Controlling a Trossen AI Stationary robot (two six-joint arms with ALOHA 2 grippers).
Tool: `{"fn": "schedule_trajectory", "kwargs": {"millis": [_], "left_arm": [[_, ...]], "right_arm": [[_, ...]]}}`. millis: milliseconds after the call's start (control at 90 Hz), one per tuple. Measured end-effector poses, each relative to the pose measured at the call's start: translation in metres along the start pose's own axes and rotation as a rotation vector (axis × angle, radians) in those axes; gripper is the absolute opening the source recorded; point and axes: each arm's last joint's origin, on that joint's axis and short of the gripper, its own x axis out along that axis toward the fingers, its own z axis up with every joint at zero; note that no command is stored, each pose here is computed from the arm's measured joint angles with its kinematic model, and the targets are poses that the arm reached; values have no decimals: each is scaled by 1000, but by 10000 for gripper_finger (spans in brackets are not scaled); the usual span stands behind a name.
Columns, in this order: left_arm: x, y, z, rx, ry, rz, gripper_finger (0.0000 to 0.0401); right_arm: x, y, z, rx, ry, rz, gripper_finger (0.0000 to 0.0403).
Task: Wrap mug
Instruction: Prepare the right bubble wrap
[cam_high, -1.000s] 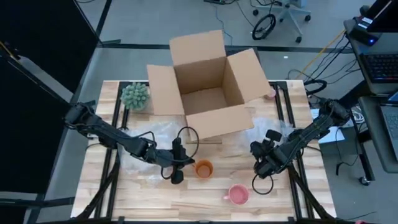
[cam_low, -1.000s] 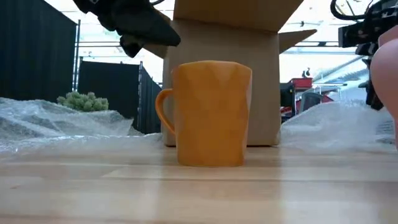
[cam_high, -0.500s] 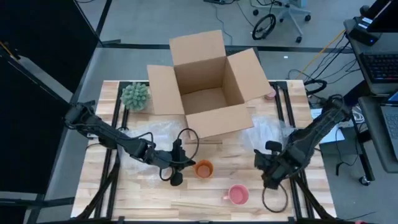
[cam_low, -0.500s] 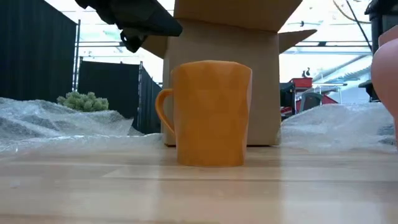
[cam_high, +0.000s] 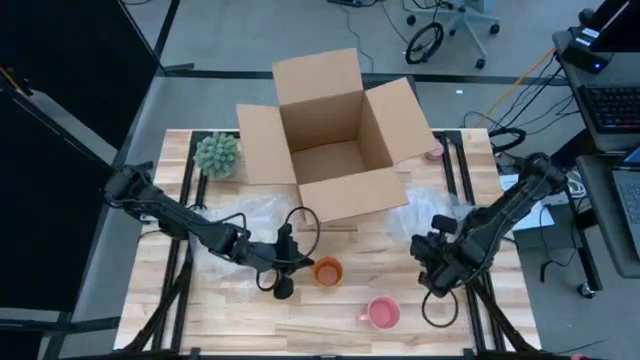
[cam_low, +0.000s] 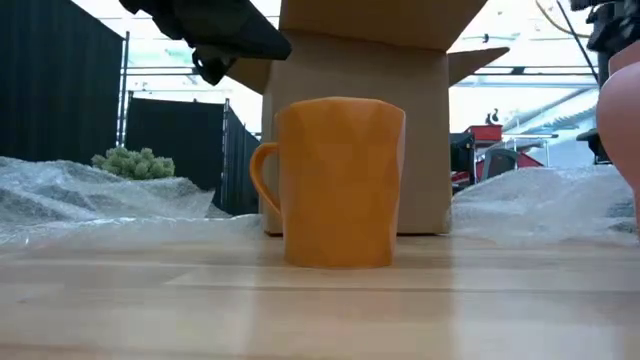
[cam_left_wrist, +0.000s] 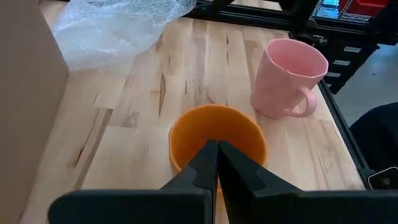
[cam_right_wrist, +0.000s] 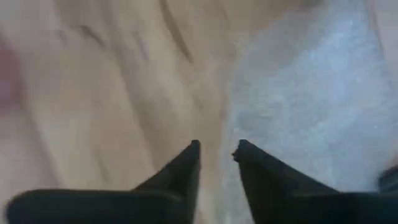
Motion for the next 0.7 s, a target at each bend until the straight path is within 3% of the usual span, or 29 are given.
{"fn": "schedule_trajectory", "kwargs": {"millis": [189, 333, 556, 700], "left_arm": [[0, 0, 0, 0, -1, 0, 0], [0, 0, 0, 6, -1, 0, 0], [0, 0, 0, 7, 0, 0, 0], [0, 0, 0, 8, 0, 0, 0]], "right_arm": [[25, -10, 2, 74, 47, -58, 254], [39, -20, 4, 129, 74, -100, 299], [70, -28, 1, 192, 88, -108, 297], [83, -35, -2, 220, 106, -128, 236]]}}
